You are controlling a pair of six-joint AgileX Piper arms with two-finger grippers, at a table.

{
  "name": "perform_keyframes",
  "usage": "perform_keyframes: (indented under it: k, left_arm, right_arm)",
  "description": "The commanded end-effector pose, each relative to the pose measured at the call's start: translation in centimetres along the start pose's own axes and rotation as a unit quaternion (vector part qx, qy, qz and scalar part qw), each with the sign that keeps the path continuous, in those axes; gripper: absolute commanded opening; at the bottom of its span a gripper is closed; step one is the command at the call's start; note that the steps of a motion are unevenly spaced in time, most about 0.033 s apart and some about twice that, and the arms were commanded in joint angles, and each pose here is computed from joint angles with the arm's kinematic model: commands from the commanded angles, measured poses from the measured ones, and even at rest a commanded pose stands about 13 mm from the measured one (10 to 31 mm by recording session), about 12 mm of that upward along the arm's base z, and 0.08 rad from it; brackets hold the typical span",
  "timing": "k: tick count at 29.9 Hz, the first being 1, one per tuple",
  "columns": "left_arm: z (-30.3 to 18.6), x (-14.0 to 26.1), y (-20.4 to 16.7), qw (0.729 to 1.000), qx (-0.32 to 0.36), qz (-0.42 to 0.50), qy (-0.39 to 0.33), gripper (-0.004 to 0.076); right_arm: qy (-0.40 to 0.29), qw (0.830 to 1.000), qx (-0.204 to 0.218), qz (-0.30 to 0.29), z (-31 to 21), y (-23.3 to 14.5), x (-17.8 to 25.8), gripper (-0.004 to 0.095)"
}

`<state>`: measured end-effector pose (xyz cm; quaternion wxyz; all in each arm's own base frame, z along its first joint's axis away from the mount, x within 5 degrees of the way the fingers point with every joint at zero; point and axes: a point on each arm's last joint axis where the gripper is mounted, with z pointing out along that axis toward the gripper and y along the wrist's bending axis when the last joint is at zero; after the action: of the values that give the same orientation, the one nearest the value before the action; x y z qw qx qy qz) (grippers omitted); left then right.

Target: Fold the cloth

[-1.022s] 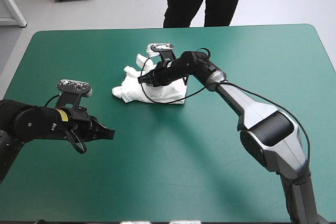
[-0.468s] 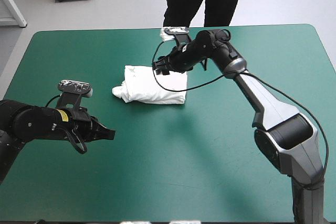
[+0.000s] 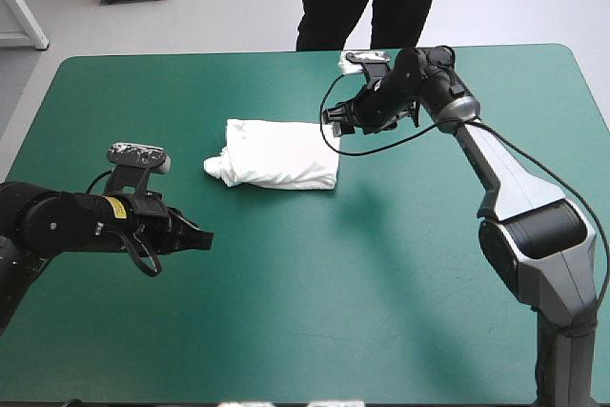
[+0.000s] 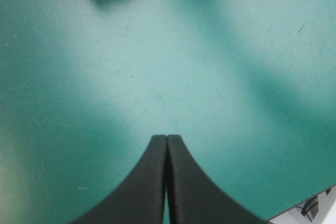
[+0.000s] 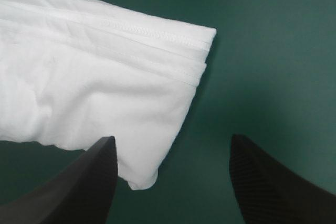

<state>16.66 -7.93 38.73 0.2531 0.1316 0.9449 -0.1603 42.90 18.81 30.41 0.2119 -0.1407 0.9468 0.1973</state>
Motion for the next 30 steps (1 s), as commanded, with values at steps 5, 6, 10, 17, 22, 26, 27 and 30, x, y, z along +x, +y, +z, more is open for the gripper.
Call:
perform_keyframes:
  k: [5,6,10,17,22,26,27,30]
  left_arm:
    - [-1.1,-0.6,-0.5,0.999,0.018,-0.006,-0.043,-0.001]
    - [-1.1,-0.6,-0.5,0.999,0.018,-0.006,-0.043,-0.001]
    - [-1.1,-0.6,-0.5,0.999,0.018,-0.006,-0.045,-0.001]
    - [-1.1,-0.7,-0.5,0.999,0.016,-0.005,-0.049,-0.001]
    - [-1.1,-0.7,-0.5,0.999,0.016,-0.005,-0.05,-0.001]
    - [-1.1,-0.7,-0.5,0.999,0.016,-0.005,-0.049,-0.001]
    - [-1.1,-0.7,-0.5,0.999,0.016,-0.005,-0.049,-0.001]
    - [-1.1,-0.7,-0.5,0.999,0.017,-0.005,-0.048,-0.001]
  right_arm:
    - [-0.021,0.999,-0.039,0.006,0.8,0.1,-0.7,0.0581]
    - [-0.02,0.999,-0.041,0.008,1.2,0.1,-0.7,0.0581]
    - [-0.019,0.998,-0.06,0.025,2.8,-0.1,-0.7,0.0581]
    - [0.004,0.994,-0.093,0.055,5.8,-0.5,-0.3,0.0576]
    - [0.029,0.992,-0.1,0.068,7.2,-0.7,0.2,0.0355]
    - [0.022,0.995,-0.078,0.057,7.1,-1.1,0.1,-0.0007]
    - [0.014,0.996,-0.066,0.052,6.8,-1.2,0.0,-0.0012]
    - [-0.01,0.999,-0.017,0.039,5.6,-1.7,-0.5,-0.0017]
